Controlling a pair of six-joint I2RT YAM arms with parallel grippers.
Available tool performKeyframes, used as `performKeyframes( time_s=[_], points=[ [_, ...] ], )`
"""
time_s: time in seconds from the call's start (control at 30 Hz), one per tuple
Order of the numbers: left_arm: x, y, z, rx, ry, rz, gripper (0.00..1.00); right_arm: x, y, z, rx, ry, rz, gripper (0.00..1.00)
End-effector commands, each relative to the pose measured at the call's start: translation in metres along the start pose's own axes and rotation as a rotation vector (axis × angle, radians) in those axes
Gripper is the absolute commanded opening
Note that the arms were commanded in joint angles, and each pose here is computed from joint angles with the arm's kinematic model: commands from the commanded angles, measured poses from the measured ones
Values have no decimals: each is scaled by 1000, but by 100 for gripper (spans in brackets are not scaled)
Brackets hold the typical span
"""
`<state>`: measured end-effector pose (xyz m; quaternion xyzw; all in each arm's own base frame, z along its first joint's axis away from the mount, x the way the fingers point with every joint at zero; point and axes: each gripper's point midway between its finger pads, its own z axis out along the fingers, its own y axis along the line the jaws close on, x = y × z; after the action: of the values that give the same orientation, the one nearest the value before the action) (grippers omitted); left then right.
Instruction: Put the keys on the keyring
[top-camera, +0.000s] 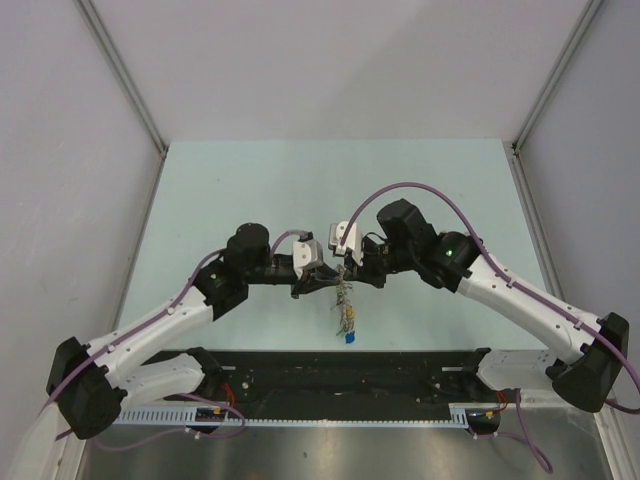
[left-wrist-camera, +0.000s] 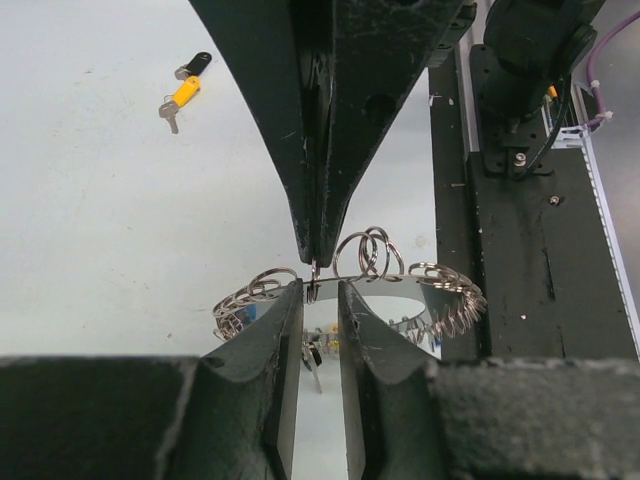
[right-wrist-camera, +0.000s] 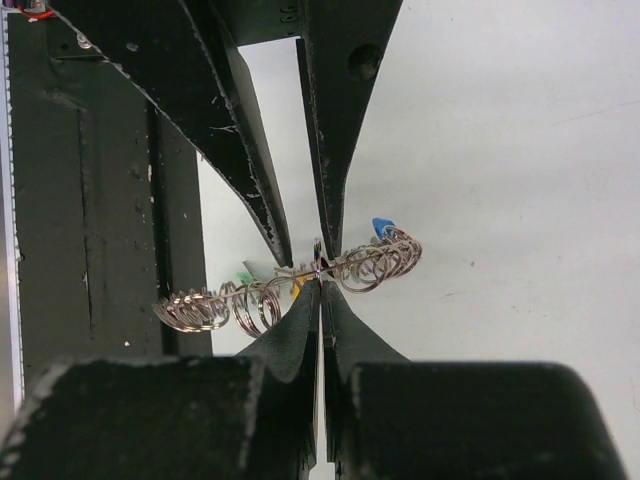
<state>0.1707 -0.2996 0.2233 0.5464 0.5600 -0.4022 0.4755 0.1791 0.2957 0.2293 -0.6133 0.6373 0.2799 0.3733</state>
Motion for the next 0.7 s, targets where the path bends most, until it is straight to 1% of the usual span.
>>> performKeyframes(
  time_s=[0.0,0.1,0.13,0.33,0.57,0.67],
  points=[
    [-20,9,1,-31,-29,44,24,-36,-7,-10,29,-98,-53,0],
    [-19,11,1,-38,-26,42,22,-37,-7,-10,28,-102,-53,0],
    [-14,9,1,-35,-8,25,21,-36,-7,-10,26,-99,-52,0],
    [-13,12,1,-53,0,19,20,-38,-6,-11,25,-107,-53,0],
    [-16,9,1,-41,-16,6,20,-38,-5,-8,18,-107,-48,0],
    [-25,9,1,-38,-52,27,21,-38,-5,-8,17,-106,-47,0]
  ],
)
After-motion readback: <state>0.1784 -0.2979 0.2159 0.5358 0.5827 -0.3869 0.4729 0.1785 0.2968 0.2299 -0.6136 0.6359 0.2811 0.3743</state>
